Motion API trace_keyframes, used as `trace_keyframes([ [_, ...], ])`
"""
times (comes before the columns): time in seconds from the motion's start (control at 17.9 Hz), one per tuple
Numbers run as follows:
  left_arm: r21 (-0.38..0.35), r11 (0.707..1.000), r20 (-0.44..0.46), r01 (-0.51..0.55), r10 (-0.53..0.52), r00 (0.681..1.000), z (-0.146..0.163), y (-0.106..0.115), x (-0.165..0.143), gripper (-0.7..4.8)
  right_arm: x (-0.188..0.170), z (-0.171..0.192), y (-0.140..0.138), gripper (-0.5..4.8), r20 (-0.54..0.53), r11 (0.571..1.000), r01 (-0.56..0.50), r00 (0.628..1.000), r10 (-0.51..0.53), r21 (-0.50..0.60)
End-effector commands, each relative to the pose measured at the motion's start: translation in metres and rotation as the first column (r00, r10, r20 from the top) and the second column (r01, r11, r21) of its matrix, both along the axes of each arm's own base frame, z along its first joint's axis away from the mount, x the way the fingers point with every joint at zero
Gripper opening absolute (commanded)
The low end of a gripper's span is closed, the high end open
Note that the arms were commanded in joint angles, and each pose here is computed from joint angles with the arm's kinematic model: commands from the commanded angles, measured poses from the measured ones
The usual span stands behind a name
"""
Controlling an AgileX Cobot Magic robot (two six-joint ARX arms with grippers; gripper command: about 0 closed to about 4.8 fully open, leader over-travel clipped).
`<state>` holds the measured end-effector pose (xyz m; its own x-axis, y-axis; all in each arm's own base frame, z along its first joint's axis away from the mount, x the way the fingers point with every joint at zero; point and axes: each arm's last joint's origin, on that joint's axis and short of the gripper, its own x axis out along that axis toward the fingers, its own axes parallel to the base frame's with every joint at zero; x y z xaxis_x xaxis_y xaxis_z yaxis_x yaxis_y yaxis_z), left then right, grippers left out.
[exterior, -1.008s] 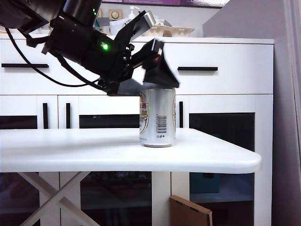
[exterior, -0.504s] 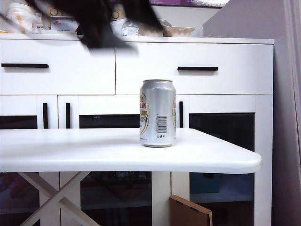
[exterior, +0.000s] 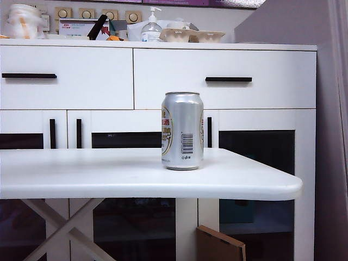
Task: Pick up a can of beer from the white table, open the left drawer, place the beer inside the drawer, and finally close the drawer.
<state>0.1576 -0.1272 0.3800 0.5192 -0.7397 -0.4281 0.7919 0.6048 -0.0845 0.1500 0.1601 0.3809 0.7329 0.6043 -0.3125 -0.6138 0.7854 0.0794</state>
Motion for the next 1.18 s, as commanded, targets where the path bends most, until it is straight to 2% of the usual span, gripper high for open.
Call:
trace_keyframes([
  [0.06,-0.046,0.999,0.069,0.004,-0.001,0.998,0.021,0.003,-0.005,-0.06,0.008,-0.009,0.011,4.79,0.117,0.997,-0.037,0.993,0.029,0.069],
  [0.22,-0.062,0.998,0.089,0.005,0.001,0.996,0.030,0.005,-0.007,-0.06,0.014,-0.042,0.015,4.79,0.201,0.988,-0.048,0.979,0.019,0.143],
  [0.39,-0.061,0.998,0.078,0.002,0.003,0.997,0.032,0.006,-0.009,-0.06,0.020,-0.079,0.013,4.79,0.240,0.982,-0.035,0.971,-0.011,0.185],
  [0.9,-0.053,0.999,0.067,0.003,0.000,0.998,0.031,0.007,-0.010,-0.06,0.059,-0.143,0.040,4.79,0.199,0.989,0.003,0.979,-0.033,0.148],
  [1.18,-0.050,0.999,0.061,0.005,-0.002,0.998,0.030,0.007,-0.010,-0.06,0.071,-0.163,0.047,4.79,0.184,0.991,0.022,0.982,-0.046,0.132],
])
